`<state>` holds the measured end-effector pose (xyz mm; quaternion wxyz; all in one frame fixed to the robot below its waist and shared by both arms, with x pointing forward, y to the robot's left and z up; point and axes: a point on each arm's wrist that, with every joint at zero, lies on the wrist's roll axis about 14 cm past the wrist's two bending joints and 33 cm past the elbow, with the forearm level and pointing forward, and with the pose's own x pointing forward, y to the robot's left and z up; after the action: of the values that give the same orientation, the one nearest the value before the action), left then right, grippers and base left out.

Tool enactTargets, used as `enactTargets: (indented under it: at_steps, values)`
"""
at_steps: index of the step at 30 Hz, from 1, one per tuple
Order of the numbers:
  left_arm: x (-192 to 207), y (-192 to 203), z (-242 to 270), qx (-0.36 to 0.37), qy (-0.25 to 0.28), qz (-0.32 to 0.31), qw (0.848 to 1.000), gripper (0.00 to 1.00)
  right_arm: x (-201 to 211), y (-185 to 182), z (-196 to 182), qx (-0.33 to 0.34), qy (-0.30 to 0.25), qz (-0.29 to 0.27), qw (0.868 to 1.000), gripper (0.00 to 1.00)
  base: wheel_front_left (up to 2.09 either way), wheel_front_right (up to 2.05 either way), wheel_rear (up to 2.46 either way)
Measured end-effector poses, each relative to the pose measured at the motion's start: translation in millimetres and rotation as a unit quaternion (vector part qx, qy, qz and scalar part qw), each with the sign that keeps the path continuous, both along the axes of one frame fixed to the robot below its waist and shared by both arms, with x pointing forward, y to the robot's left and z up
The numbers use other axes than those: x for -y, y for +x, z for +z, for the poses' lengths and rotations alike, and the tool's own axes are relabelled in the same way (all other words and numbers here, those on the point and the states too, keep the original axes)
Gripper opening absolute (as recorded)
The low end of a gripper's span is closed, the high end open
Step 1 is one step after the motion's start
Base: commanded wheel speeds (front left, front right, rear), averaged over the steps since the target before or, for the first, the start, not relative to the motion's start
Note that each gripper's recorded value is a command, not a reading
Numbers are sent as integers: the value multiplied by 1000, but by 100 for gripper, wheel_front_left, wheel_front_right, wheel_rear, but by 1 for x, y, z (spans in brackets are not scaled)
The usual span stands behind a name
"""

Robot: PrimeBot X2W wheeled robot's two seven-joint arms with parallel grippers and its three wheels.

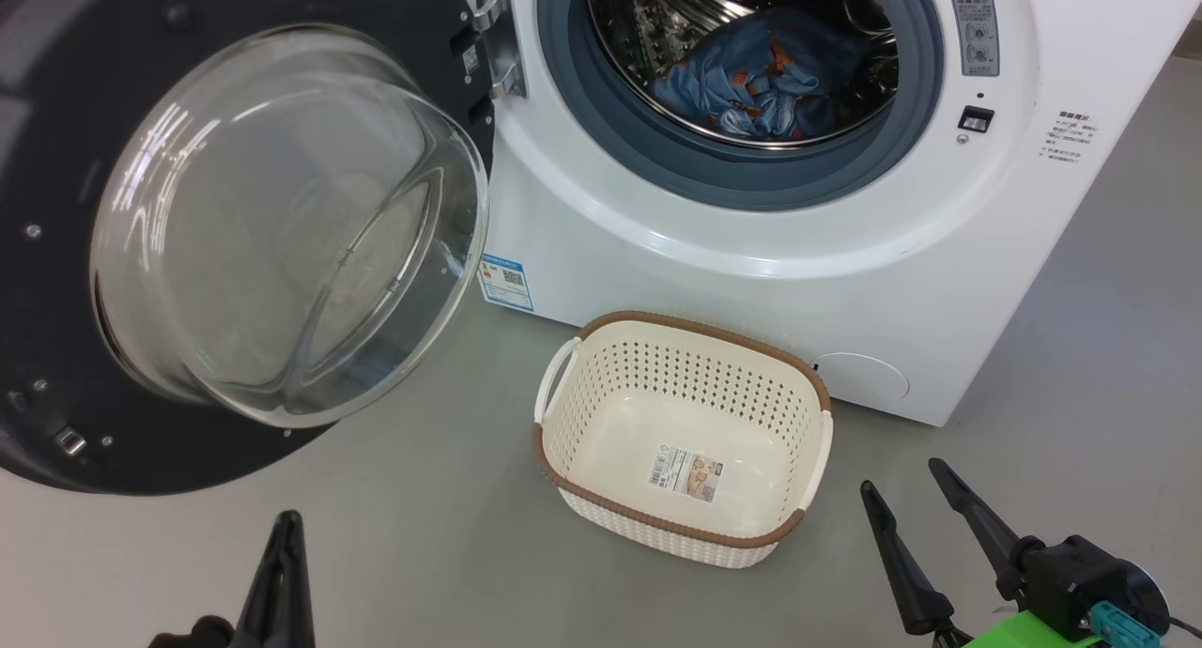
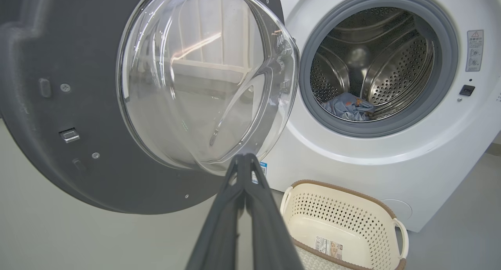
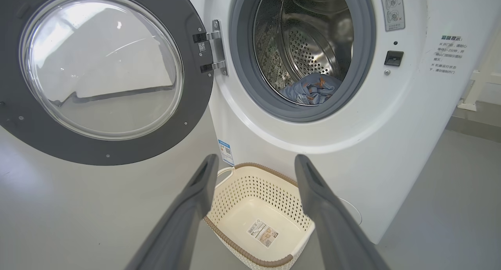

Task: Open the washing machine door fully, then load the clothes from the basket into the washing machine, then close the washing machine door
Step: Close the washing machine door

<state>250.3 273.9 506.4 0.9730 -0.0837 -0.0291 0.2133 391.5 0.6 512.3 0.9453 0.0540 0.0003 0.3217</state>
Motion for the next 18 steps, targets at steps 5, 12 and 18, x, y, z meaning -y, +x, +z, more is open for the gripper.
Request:
enactTargets:
  at_steps: [5,12,18]
  values:
    - [6,5,6,35,-59,-13,998,0,-1,0,0,0,1,1,1000,100,0,0,0]
    - [-2,8,40,179,-236,-18,955,0,-1,3,0,0,1,2,1000,100,0,0,0]
    - [-37,-7,76,345,-404,6,847,0,0,5,-1,-1,-1,2,1000,100,0,0,0]
